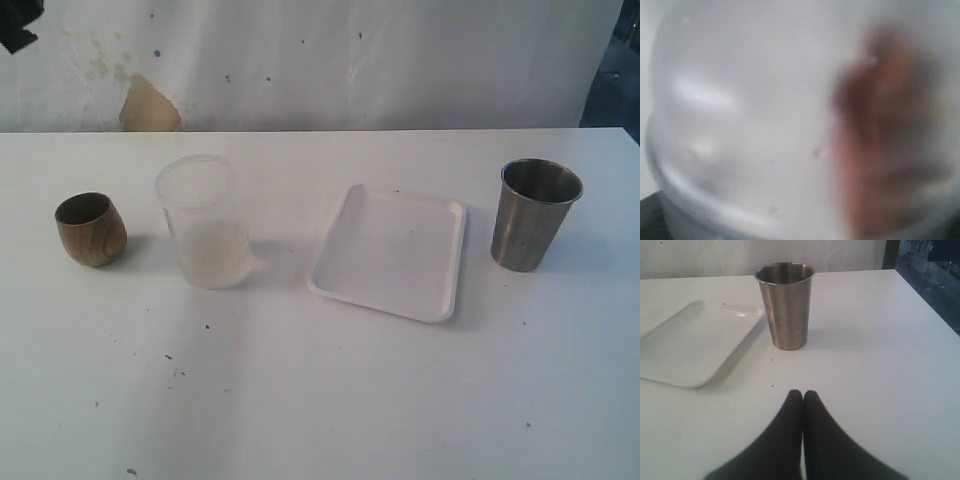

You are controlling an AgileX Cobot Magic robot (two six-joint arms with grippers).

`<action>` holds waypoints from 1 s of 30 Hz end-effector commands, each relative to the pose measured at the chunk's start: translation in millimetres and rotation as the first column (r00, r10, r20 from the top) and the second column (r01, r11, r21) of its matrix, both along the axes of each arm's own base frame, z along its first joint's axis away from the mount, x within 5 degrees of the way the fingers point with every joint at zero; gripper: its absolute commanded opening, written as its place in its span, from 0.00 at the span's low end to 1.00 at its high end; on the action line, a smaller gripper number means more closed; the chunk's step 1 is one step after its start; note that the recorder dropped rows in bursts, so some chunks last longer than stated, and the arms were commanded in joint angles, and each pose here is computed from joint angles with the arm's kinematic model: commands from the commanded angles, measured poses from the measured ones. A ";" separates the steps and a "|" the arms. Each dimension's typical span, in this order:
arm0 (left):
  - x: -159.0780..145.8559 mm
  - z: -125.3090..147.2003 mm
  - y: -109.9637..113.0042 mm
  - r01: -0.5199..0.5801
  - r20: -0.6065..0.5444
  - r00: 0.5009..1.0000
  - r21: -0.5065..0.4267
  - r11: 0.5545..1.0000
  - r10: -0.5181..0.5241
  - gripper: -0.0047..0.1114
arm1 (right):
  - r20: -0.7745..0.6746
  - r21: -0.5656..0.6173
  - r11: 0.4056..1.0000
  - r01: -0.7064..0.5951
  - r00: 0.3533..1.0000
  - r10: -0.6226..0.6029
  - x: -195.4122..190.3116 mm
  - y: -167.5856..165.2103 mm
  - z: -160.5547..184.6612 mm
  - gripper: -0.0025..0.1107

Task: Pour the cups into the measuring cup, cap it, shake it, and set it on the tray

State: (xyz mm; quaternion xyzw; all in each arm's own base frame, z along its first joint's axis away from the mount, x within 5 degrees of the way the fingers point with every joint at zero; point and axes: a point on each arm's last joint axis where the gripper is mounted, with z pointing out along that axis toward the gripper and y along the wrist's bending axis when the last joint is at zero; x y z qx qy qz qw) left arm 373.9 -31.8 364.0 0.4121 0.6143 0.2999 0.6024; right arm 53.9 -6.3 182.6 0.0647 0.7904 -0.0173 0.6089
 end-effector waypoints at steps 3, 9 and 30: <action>1.4 -27.6 -13.3 0.163 0.027 0.980 0.455 0.875 -0.196 0.04 | 0.002 -0.005 1.000 -0.001 1.000 0.001 0.1 -0.1 -0.2 0.02; 0.1 -26.4 -22.1 0.192 0.076 0.939 0.692 0.696 -0.335 0.04 | 0.002 -0.005 1.000 -0.001 1.000 0.001 0.1 -0.1 -0.2 0.02; 9.5 47.4 -17.1 -0.048 0.210 0.941 0.858 0.511 -0.266 0.04 | 0.002 -0.005 1.000 -0.001 1.000 0.001 0.1 -0.1 -0.2 0.02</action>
